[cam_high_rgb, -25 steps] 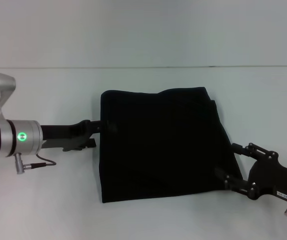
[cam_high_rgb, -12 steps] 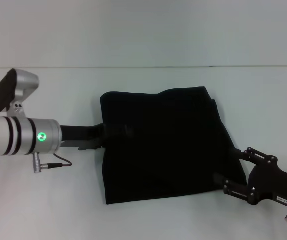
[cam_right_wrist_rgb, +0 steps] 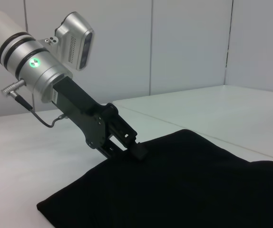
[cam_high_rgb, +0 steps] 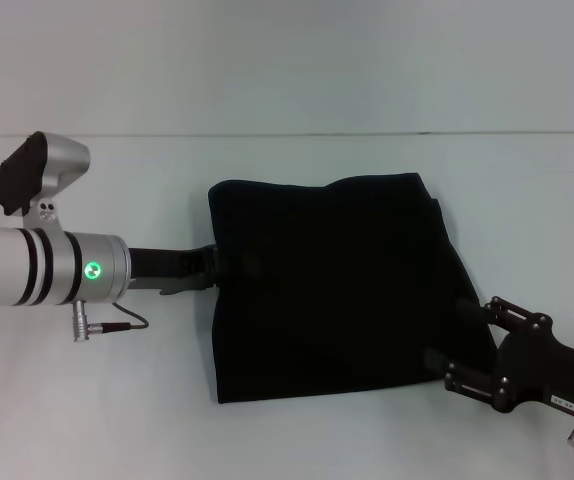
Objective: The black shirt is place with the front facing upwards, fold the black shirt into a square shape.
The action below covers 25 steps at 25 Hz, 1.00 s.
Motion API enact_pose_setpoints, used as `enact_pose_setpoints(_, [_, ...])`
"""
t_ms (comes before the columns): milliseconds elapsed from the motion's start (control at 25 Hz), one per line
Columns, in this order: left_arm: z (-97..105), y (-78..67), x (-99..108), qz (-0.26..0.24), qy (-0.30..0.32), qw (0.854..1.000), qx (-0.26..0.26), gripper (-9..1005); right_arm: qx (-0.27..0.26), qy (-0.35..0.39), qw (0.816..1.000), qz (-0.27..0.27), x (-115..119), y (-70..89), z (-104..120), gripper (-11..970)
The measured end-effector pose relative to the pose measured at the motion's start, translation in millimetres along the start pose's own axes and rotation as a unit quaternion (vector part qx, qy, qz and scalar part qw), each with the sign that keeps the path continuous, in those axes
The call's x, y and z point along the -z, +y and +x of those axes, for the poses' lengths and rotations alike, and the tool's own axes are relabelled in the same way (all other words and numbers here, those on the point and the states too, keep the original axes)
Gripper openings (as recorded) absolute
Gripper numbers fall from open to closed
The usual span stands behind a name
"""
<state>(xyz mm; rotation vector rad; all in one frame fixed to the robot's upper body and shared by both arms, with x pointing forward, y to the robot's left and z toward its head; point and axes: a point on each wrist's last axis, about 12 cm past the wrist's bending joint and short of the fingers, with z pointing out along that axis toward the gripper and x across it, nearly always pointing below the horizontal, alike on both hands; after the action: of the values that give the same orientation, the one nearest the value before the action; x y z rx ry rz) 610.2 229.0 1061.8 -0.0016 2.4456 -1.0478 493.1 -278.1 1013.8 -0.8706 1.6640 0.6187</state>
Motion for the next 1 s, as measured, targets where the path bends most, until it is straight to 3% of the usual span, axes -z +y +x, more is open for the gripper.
enact_pose_setpoints(160, [-0.5, -0.2, 0.1, 0.001, -0.002, 1.000, 0.000, 469, -0.001, 0.000, 1.000, 0.000, 0.2, 0.5, 0.3, 799])
enact_pose_setpoints(600, [-8.4, -0.5, 2.4, -0.005, -0.014, 1.000, -0.007, 263, 0.000, -0.002, 1.000, 0.000, -1.2, -0.8, -1.2, 798])
enact_pose_setpoints(720, [-17.6, 2.2, 8.4, -0.015, -0.026, 0.999, -0.013, 93, 0.002, -0.003, 1.000, 0.001, -2.1, -2.2, -2.3, 798])
enact_pose_setpoints(1000, [-28.8, 7.3, 19.2, -0.024, -0.040, 0.999, -0.013, 96, 0.005, -0.004, 1.000, 0.005, -2.2, -4.3, -3.8, 798])
